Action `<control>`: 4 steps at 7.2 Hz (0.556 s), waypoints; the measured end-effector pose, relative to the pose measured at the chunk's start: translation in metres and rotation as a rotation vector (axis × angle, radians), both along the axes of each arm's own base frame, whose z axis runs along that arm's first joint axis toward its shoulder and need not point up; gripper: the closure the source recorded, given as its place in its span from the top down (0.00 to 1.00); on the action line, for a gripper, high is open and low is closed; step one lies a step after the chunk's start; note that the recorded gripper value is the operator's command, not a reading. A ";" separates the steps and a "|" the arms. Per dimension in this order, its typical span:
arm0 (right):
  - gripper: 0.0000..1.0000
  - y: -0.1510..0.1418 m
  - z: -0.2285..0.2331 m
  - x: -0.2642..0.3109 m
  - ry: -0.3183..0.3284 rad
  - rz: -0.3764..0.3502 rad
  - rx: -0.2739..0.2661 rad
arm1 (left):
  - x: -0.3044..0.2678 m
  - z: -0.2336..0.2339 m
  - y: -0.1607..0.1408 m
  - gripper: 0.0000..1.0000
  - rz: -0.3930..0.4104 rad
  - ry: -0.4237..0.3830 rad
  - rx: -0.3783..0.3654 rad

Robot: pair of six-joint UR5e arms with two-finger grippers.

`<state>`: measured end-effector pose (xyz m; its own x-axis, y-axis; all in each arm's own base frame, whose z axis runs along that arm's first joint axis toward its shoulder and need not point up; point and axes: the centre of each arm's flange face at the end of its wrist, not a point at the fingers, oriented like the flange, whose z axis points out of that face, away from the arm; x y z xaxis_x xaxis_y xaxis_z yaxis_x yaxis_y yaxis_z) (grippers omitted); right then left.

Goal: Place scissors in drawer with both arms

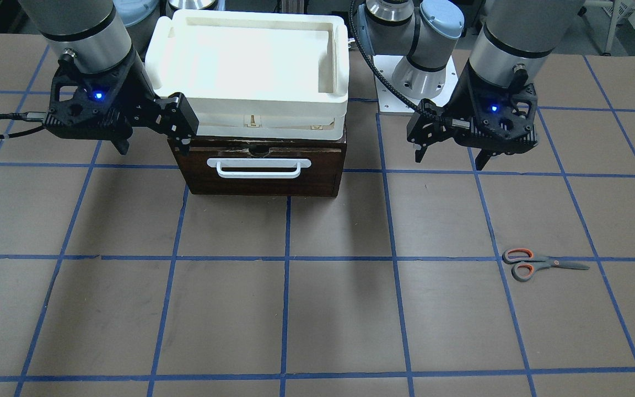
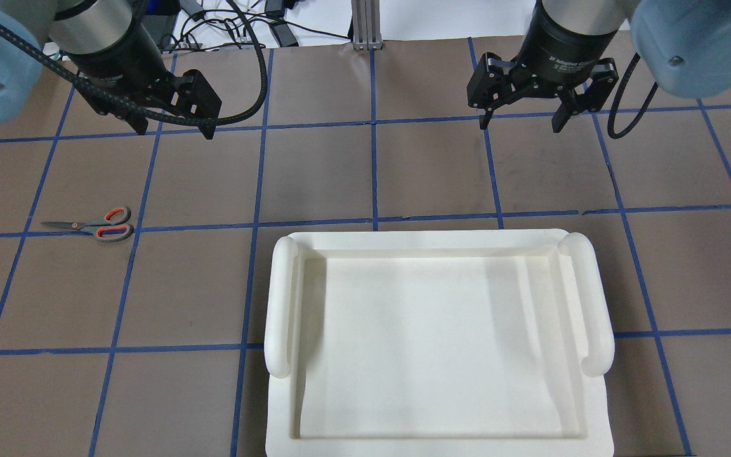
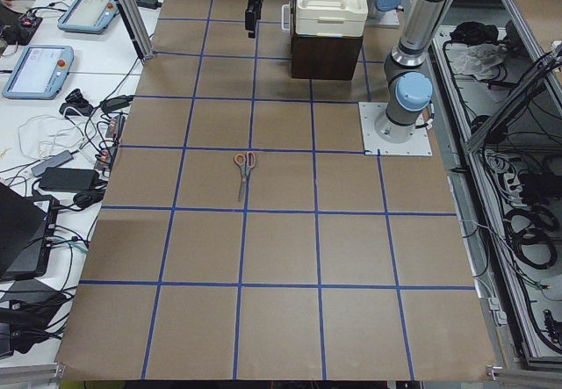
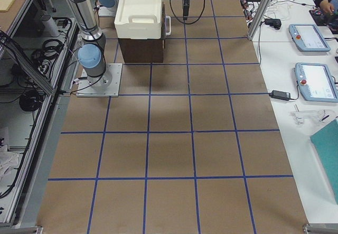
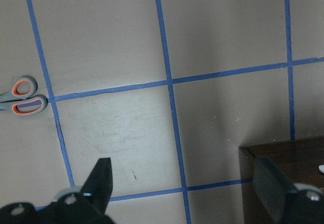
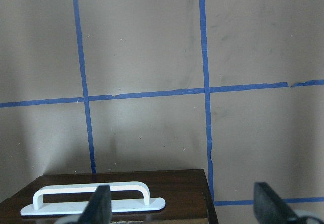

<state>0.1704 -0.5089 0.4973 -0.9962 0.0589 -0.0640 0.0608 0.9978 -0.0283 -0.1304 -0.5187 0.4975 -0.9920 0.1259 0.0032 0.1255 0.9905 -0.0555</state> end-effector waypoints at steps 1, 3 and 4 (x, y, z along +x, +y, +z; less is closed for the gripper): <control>1.00 0.000 0.000 0.000 0.001 0.001 0.000 | 0.001 -0.001 0.002 1.00 0.008 -0.001 0.009; 1.00 0.001 -0.001 -0.003 0.032 0.004 0.009 | 0.005 -0.002 0.006 1.00 0.018 0.001 0.019; 1.00 0.003 -0.006 -0.004 0.051 0.006 0.038 | 0.006 -0.004 0.006 1.00 0.021 0.000 0.014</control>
